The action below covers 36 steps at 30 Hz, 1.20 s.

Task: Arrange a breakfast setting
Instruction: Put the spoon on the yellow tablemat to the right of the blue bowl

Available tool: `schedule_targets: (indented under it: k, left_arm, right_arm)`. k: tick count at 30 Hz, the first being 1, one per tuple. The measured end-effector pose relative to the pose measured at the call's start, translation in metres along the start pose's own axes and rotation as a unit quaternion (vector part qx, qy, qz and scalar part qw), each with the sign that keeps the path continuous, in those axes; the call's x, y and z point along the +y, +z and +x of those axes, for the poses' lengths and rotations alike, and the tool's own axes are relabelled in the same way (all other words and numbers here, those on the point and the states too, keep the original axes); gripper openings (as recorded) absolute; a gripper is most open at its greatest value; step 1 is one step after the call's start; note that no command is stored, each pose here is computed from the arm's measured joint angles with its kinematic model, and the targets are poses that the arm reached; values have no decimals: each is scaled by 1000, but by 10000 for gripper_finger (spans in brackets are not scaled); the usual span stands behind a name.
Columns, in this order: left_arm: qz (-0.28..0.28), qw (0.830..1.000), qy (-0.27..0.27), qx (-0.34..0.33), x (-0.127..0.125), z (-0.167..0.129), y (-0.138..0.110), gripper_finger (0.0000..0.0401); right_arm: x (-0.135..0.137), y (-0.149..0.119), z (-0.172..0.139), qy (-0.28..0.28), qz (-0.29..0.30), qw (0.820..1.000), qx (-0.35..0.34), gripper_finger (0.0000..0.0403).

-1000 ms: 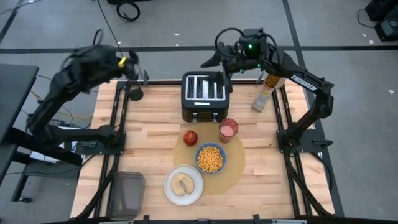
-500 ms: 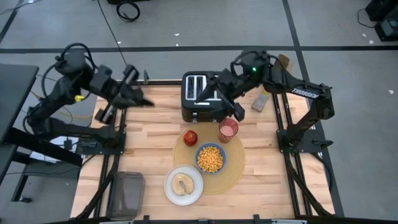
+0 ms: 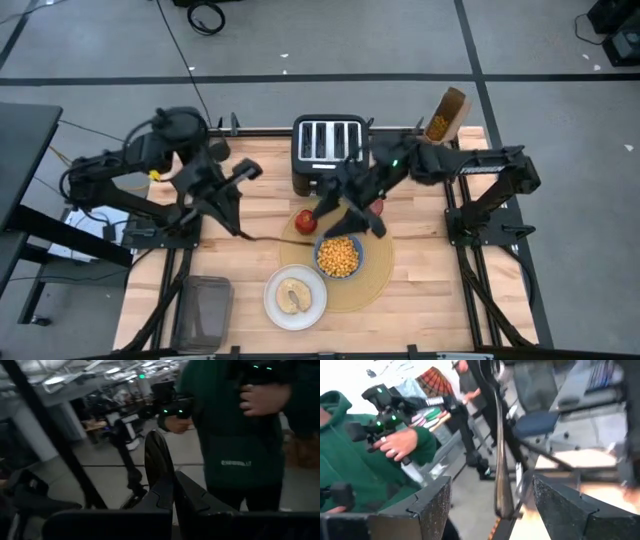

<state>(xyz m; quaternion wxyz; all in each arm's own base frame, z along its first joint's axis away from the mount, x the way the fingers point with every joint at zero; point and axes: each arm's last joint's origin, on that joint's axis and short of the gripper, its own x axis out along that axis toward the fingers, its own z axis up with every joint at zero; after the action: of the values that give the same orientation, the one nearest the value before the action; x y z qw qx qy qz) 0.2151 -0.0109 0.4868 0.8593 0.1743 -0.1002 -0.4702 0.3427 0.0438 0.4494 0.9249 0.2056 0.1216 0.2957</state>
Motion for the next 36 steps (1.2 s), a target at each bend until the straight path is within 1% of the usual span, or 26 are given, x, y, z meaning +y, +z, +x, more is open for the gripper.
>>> schedule_targets:
  k: [2, 7, 10, 14, 20, 25, 28, 32, 34, 36]
  left_arm:
    - [5, 1000, -15, 4, 0, 6, -5, 9]
    - [28, 999, -35, 6, -2, 16, -10, 9]
    - [16, 999, -36, 14, -1, 20, -16, 9]
    - [5, 999, -22, 30, 2, 23, -21, 9]
    - [25, 999, -9, 44, 8, 27, -30, 9]
    - [26, 998, -2, 55, 13, 31, -37, 9]
    - [20, 998, 1, 67, 16, 34, -43, 9]
    - [50, 993, 27, 105, 20, 41, -55, 9]
    - [79, 988, 36, 124, 22, 47, -60, 9]
    - [91, 985, 29, 140, 23, 52, -69, 9]
  right_arm:
    - [0, -10, 7, -4, 14, 1000, 9, 275]
    - [-5, -30, 20, 2, 9, 1000, 2, 268]
    - [-10, -38, 25, 10, 22, 1000, -8, 264]
    - [-14, -45, 27, 29, 43, 999, -11, 258]
    - [-24, -62, 30, 15, 57, 998, 11, 252]
    - [-31, -64, 28, 14, 62, 998, 13, 244]
    - [-33, -59, 25, 32, 73, 997, 8, 238]
    - [-39, -56, 20, 55, 122, 991, 20, 233]
    - [-43, -56, 17, 59, 144, 987, 32, 232]
    - [-46, -55, 14, 62, 163, 984, 37, 232]
